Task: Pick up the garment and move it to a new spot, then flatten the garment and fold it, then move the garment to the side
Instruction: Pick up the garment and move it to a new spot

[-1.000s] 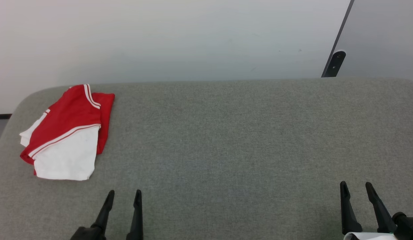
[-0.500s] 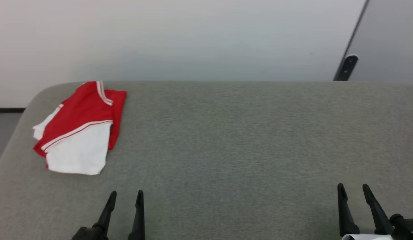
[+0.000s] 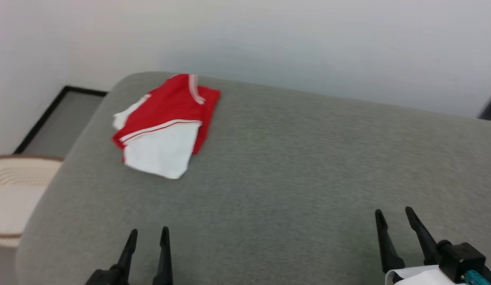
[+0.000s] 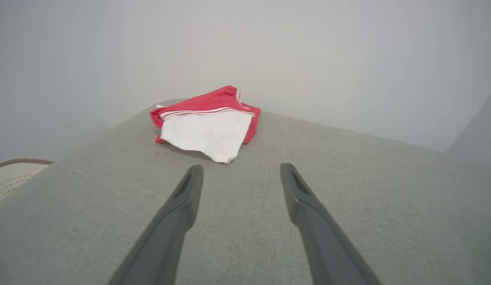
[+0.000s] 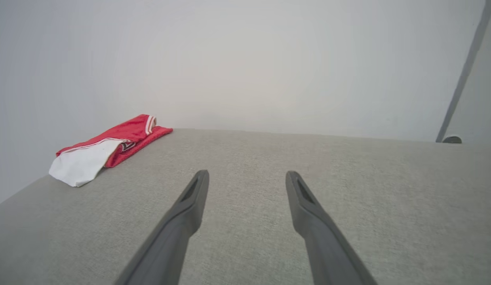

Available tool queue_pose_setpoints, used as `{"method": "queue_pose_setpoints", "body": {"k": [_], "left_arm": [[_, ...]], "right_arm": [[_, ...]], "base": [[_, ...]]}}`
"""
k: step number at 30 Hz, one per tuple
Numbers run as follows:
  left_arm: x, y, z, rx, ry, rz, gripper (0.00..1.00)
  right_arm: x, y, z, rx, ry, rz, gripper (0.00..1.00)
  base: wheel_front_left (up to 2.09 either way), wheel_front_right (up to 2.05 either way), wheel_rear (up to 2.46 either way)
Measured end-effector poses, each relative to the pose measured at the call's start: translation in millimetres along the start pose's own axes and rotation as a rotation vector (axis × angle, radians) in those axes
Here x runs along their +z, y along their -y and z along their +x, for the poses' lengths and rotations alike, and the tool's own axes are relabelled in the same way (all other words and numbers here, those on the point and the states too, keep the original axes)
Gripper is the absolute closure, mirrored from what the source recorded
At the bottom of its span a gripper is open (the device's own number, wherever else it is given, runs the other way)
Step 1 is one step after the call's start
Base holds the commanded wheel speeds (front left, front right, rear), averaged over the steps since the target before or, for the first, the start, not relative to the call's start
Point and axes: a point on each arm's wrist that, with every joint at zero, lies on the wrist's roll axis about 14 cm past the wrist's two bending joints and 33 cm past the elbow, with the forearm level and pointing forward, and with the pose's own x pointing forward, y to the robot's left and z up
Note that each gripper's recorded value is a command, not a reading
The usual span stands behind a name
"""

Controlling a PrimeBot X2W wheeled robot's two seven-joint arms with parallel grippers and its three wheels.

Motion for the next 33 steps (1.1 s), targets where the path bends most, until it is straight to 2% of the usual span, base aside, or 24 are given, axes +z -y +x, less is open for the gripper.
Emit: {"method": "queue_pose_setpoints", "body": {"k": [7,12,19,26,30,33], "left_arm": [[3,-46,-30,0.183,0.007,-0.017,0.0],[13,-80,-57,0.338,0.033,-0.031,0.0],[15,-97,-75,0.444,0.028,-0.034,0.0],[16,-97,-76,0.448,0.029,-0.036,0.0],[25,-86,-59,0.369,0.064,-0.038,0.0],[46,-73,-29,0.259,0.13,-0.003,0.0]], "right_arm": [[-11,-58,27,0.184,-0.037,0.007,0.0],[-12,-111,46,0.348,-0.046,0.011,0.0],[-27,-149,59,0.483,-0.089,0.022,0.0],[-32,-151,62,0.498,-0.099,0.033,0.0],[-30,-145,62,0.478,-0.087,0.035,0.0],[-31,-135,59,0.445,-0.089,0.04,0.0]], "base": [[0.0,0.0,0.0],[0.0,0.0,0.0],[0.0,0.0,0.0],[0.0,0.0,0.0],[0.0,0.0,0.0],[0.0,0.0,0.0]]}}
